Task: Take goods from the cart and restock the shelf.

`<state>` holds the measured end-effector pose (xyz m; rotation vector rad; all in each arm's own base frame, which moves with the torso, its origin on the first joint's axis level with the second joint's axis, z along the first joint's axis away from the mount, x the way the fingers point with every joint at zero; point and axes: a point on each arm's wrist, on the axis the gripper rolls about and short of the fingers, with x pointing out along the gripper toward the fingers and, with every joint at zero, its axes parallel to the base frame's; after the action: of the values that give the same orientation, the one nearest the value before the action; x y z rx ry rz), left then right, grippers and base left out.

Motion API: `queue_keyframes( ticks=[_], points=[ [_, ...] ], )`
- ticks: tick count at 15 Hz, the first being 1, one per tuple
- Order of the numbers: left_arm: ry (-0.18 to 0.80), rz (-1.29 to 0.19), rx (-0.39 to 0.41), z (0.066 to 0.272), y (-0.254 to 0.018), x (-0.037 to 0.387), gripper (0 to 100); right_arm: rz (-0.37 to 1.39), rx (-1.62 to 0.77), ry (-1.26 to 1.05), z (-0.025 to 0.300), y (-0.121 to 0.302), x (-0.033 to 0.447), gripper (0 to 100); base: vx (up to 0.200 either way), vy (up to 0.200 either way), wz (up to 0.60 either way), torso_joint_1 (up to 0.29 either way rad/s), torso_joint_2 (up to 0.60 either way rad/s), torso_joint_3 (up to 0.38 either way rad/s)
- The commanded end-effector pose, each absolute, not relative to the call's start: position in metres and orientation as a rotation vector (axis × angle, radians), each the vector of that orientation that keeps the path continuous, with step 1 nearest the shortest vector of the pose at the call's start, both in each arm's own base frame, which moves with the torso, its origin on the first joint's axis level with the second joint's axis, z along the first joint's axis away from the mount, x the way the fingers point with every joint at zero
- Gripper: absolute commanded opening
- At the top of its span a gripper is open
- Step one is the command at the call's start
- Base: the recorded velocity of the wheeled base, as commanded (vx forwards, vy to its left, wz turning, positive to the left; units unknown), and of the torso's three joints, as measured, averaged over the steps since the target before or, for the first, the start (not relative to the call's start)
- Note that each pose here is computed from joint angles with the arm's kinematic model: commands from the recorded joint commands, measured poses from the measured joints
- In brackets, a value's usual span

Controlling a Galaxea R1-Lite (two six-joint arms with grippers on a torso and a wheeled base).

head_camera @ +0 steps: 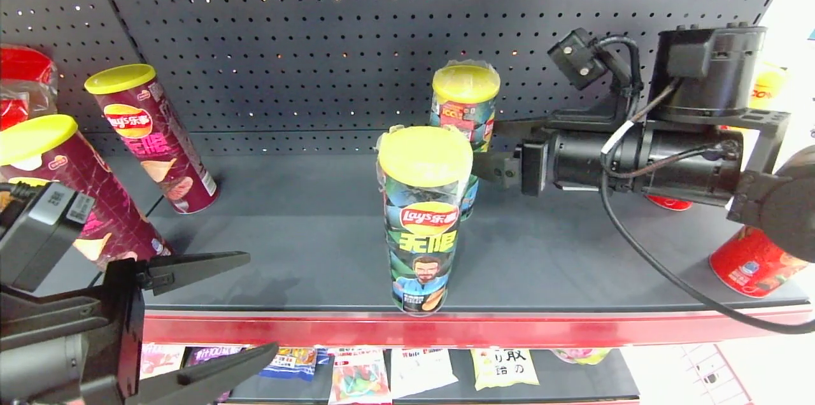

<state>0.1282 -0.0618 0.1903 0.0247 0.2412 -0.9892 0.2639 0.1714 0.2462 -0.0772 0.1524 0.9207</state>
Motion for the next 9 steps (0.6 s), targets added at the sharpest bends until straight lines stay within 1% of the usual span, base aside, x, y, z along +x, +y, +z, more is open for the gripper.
queue_keyframes(
  ticks=[1,4,8,9],
  points=[
    [0.260,-0.965,0.026,0.188,-0.063,0.131,100,0.910,-0.074,0.142,0.251,0.154,0.239,100,0.000,0.000,0.00,0.000,0.00,0.000],
    [0.267,-0.927,0.032,0.186,-0.062,0.132,100,0.827,-0.082,0.157,0.245,0.137,0.218,100,0.000,0.000,0.00,0.000,0.00,0.000],
    [0.280,-0.925,0.031,0.184,-0.062,0.133,100,0.815,-0.082,0.156,0.242,0.125,0.198,100,0.000,0.000,0.00,0.000,0.00,0.000],
    [0.282,-0.905,0.034,0.184,-0.062,0.134,100,0.818,-0.083,0.151,0.243,0.121,0.191,100,0.000,0.000,0.00,0.000,0.00,0.000]
  ],
)
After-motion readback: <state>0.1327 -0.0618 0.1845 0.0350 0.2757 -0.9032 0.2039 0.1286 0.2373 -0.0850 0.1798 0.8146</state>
